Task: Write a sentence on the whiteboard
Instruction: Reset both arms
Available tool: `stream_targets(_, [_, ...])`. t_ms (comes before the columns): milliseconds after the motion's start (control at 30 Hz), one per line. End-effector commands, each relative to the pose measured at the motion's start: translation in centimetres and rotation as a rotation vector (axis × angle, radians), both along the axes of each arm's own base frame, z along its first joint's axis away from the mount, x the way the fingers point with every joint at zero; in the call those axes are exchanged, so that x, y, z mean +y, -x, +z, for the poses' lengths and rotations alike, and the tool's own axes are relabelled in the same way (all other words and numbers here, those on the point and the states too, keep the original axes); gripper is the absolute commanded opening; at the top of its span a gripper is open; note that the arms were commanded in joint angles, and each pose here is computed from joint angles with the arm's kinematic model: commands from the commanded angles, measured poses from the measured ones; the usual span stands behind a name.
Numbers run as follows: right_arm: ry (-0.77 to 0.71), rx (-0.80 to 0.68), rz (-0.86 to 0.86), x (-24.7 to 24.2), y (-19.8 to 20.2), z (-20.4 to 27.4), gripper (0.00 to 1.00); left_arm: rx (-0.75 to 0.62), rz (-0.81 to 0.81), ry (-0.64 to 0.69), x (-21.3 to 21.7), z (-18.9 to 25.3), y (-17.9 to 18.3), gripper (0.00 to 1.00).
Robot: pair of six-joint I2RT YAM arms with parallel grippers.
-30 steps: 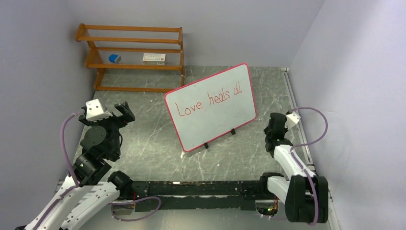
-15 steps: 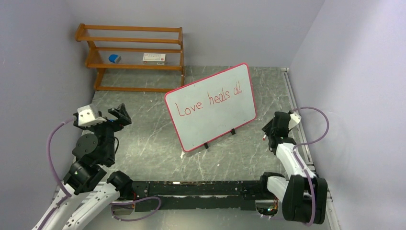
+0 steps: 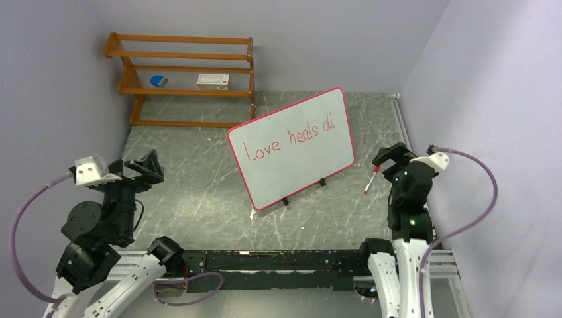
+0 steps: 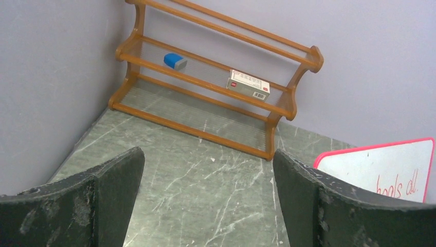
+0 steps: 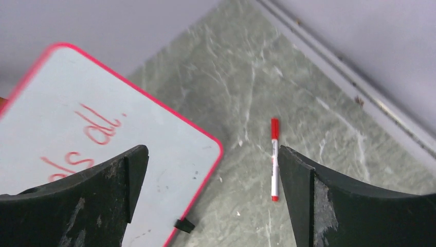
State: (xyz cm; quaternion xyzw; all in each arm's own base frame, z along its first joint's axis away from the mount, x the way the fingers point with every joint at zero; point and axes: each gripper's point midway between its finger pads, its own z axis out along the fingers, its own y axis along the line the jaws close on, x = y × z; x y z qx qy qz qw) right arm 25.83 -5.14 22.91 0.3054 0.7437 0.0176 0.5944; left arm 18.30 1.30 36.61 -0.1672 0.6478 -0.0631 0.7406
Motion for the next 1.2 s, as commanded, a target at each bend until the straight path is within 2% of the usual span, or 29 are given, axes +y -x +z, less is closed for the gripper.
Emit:
stream_targets(0, [0.062,-0.059,0.036,0.4,2.9,3.7,1.0,0.024,-0.054,-0.078,0.2,0.0,1.4,0.98])
stream_targets(167, [0.18,-0.102,0.037,0.1,5.1,6.7,1.0,0.046,-0.061,-0.082,0.6,-1.2,2.2,0.98])
stream_targets(333, [0.246,-0.159,0.083,0.7,6.0,7.4,1.0,0.03,-0.077,-0.044,0.3,-3.4,2.3,0.98])
stream_targets(467, [0.262,-0.208,0.149,1.9,5.9,7.9,1.0,0.034,-0.066,0.006,0.1,-4.8,1.9,0.98])
stream_targets(733, [0.297,-0.319,0.164,2.3,7.6,8.5,1.0,0.044,-0.06,0.014,-0.3,-5.9,1.2,0.98])
stream_targets(1167, [0.307,-0.333,0.2,2.9,7.8,8.9,1.0,0.025,-0.063,0.023,-0.3,-6.0,1.3,0.98])
